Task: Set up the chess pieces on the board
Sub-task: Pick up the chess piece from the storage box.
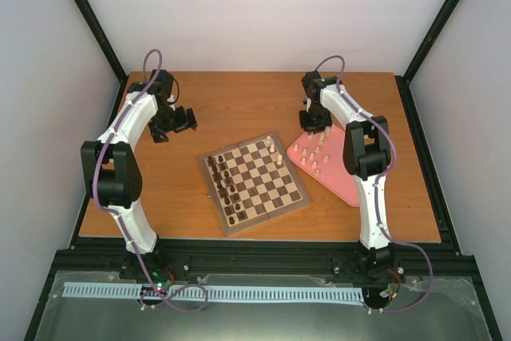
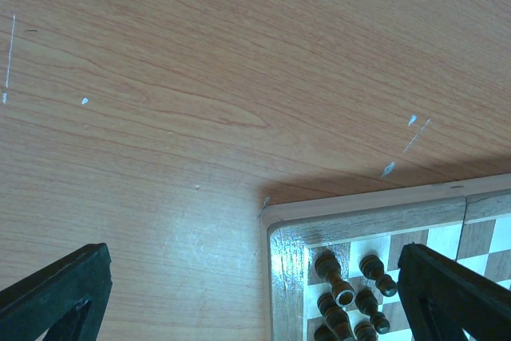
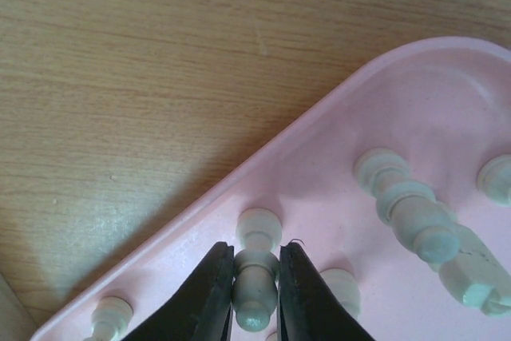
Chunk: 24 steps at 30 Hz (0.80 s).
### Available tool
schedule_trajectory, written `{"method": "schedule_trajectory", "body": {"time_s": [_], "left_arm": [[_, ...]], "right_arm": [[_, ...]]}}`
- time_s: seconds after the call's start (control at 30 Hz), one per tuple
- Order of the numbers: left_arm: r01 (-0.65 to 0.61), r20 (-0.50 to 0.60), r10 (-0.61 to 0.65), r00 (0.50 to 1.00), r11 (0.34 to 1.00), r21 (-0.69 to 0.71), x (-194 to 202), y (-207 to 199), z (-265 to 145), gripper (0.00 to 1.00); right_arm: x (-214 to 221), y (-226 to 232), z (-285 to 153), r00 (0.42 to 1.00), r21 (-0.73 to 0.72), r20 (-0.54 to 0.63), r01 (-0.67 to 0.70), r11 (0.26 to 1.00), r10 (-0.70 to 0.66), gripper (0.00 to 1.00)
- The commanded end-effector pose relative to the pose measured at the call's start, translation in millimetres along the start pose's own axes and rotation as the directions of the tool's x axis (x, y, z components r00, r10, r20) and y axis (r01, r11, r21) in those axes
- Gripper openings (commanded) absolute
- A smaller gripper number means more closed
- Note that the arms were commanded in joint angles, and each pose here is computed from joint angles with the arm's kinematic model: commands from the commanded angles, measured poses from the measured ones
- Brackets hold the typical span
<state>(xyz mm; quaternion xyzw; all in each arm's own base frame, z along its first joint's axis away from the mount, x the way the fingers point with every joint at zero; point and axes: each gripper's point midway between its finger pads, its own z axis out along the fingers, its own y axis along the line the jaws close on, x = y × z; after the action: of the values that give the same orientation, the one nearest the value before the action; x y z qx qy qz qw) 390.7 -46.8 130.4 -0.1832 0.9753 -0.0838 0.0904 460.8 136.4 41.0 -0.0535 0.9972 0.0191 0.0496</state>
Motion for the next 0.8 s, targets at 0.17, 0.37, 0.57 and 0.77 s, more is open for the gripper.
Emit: {"method": "schedule_trajectory", "body": {"time_s": [0.17, 0.37, 0.57, 0.77], "left_arm": [[-0.007, 0.043, 0.006, 0.999, 1.000, 0.027, -7.7, -9.3, -15.0, 1.00], [-0.017, 0.051, 0.016, 0.999, 0.999, 0.032, -3.9, -8.4, -19.8, 1.00], [-0.026, 0.054, 0.024, 0.998, 0.999, 0.036, 3.8, -5.1, -22.7, 1.00], [-0.032, 0.063, 0.029, 0.998, 0.999, 0.041, 12.4, -1.8, -26.9, 1.00]], "right_arm": [[-10.0, 3.1, -28.1, 0.997, 0.062, 0.071, 0.027, 0.998, -0.032, 0.03], [-12.9, 31.9, -73.7, 0.985, 0.066, 0.153, 0.072, 0.995, -0.081, 0.03], [11.1, 80.3, -96.1, 0.978, 0.023, 0.156, 0.139, 0.990, -0.141, 0.03], [41.5, 105.3, -101.4, 0.977, -0.016, 0.126, 0.174, 0.985, -0.171, 0.03]]}}
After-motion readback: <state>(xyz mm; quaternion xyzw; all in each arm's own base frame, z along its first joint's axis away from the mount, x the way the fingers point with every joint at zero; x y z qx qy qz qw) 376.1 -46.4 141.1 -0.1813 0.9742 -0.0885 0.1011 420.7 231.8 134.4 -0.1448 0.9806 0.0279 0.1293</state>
